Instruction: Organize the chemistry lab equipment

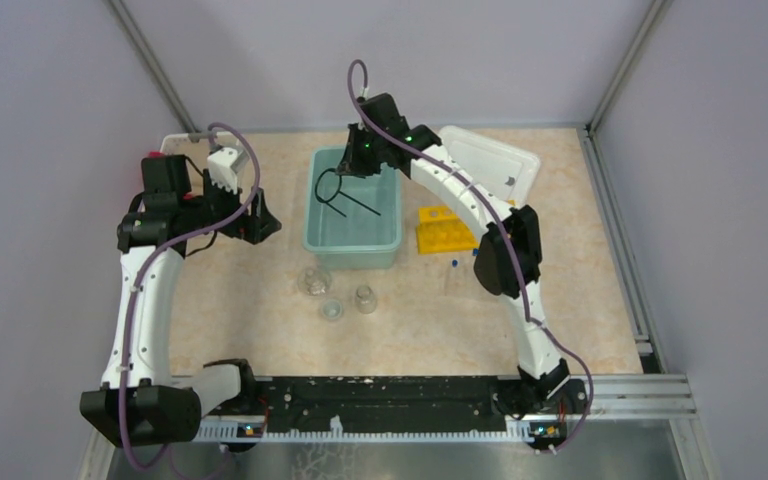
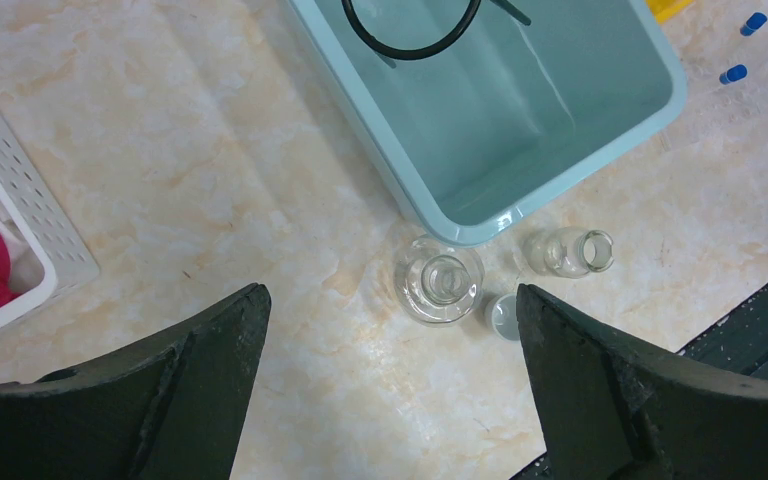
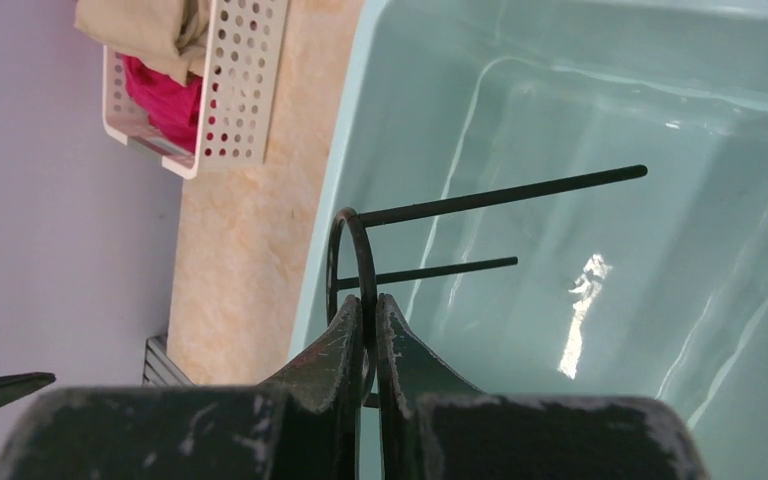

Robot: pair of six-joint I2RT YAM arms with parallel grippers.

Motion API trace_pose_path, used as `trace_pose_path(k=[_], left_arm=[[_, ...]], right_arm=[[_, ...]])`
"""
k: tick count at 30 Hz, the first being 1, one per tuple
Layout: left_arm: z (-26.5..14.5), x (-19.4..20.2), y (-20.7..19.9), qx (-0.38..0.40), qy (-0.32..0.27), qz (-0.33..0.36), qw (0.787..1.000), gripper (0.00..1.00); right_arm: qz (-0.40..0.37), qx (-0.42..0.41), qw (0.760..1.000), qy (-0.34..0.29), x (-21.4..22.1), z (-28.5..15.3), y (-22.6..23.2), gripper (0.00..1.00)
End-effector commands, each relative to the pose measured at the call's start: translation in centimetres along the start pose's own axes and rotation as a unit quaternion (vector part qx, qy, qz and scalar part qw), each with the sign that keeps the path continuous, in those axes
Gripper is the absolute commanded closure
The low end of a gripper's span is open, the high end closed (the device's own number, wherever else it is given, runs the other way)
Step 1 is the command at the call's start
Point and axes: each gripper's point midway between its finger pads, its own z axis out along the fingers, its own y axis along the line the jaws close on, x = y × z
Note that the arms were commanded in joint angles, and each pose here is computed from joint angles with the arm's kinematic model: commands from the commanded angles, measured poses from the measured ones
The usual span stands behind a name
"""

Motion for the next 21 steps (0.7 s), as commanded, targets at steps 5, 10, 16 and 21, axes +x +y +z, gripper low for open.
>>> trace_pose_path(k=[5,10,16,21], left_arm=[[-0.5,-0.5,-0.1,-0.001,-0.016,0.015,1.0,0.01],[-0.5,-0.4,-0.1,-0.001,-0.017,0.017,1.0,0.01],[-0.4,-0.3,-0.1,0.004,-0.017,0.012,1.0,0.01],[-0.3,-0.1,-0.1,0.003,-0.017,0.012,1.0,0.01]], right_arm=[[0.003,-0.057,0.996,-0.069,-3.5,0.8,2.0,1.0],[0.009,-0.028,0.998,-0.061,-2.7,1.9,-1.0,1.0],[0.015,0.007,0.999,-0.039,-1.0,2.7,-4.5,1.0],[-0.005,0.05,0.997,-0.054,-1.0,1.2,-6.1,1.0]])
